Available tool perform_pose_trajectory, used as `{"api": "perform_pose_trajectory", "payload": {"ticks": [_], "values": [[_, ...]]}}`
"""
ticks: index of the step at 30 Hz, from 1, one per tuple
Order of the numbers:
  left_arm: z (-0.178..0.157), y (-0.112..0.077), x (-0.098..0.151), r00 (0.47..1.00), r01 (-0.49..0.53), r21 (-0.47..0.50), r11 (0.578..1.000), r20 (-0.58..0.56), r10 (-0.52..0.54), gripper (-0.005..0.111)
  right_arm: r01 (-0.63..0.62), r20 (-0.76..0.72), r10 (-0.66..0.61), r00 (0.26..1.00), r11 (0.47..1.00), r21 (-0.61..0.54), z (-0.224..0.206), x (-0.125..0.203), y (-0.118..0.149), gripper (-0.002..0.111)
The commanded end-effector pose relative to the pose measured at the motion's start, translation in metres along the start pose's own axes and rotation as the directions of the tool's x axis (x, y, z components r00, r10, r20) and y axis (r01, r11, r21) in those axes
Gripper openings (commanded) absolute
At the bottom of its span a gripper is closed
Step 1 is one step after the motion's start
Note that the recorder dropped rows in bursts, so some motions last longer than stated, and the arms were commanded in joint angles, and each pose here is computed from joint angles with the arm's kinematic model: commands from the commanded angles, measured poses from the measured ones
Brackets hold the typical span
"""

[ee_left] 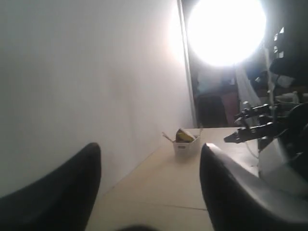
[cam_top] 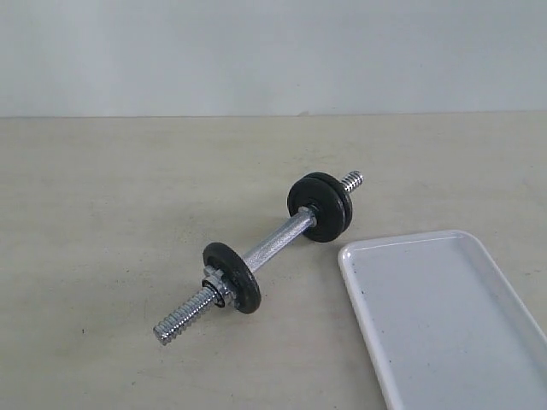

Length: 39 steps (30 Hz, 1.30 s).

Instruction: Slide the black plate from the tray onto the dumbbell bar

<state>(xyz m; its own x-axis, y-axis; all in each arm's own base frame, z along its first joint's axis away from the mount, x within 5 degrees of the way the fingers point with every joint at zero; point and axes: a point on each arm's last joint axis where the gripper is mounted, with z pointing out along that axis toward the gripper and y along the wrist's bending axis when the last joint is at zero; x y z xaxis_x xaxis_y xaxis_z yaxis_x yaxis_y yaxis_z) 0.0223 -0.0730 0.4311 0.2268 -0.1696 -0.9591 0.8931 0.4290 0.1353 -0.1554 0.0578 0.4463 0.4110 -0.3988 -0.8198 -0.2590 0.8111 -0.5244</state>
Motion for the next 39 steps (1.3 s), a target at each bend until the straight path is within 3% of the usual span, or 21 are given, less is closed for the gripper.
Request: {"api": "perform_pose_trajectory", "payload": {"ticks": [1, 4, 10, 15, 23, 27, 29, 30, 39], "values": [[0.000, 0.017, 0.026, 0.999, -0.030, -0.161, 0.986, -0.045, 0.023, 0.056, -0.055, -0.121, 0.060, 0.991, 0.998, 0.042, 0.017, 0.029, -0.014, 0.104], [-0.001, 0.027, 0.048, 0.993, -0.082, -0.254, 0.964, -0.103, 0.058, 0.056, -0.174, -0.151, 0.177, 0.973, 0.984, 0.033, 0.038, 0.056, -0.020, 0.104], [-0.009, 0.047, 0.085, 0.972, -0.169, -0.438, 0.883, -0.221, 0.076, 0.056, -0.474, 0.090, 0.465, 0.881, 0.867, 0.155, 0.083, 0.104, -0.034, 0.104], [-0.016, 0.053, 0.109, 0.952, -0.215, -0.500, 0.839, -0.298, 0.067, 0.056, -0.556, 0.108, 0.551, 0.828, 0.781, 0.285, 0.107, 0.169, -0.030, 0.104], [-0.038, 0.071, 0.134, 0.934, -0.264, -0.707, 0.657, -0.357, -0.009, 0.056, -0.726, 0.109, 0.776, 0.621, 0.518, 0.452, 0.115, 0.278, 0.001, 0.104], [-0.041, 0.071, 0.146, 0.931, -0.244, -0.719, 0.651, -0.362, -0.051, 0.056, -0.706, 0.083, 0.781, 0.619, 0.506, 0.496, 0.111, 0.303, 0.012, 0.104], [-0.042, 0.070, 0.150, 0.935, -0.210, -0.729, 0.652, -0.344, -0.083, 0.056, -0.654, -0.012, 0.752, 0.659, 0.580, 0.486, 0.111, 0.305, 0.017, 0.104], [-0.041, 0.069, 0.151, 0.941, -0.174, -0.729, 0.661, -0.321, -0.107, 0.056, -0.649, -0.017, 0.749, 0.663, 0.586, 0.486, 0.111, 0.305, 0.017, 0.104], [-0.039, 0.067, 0.153, 0.944, -0.136, -0.717, 0.683, -0.304, -0.131, 0.056, -0.672, -0.016, 0.773, 0.634, 0.561, 0.483, 0.112, 0.306, 0.018, 0.104]]}}
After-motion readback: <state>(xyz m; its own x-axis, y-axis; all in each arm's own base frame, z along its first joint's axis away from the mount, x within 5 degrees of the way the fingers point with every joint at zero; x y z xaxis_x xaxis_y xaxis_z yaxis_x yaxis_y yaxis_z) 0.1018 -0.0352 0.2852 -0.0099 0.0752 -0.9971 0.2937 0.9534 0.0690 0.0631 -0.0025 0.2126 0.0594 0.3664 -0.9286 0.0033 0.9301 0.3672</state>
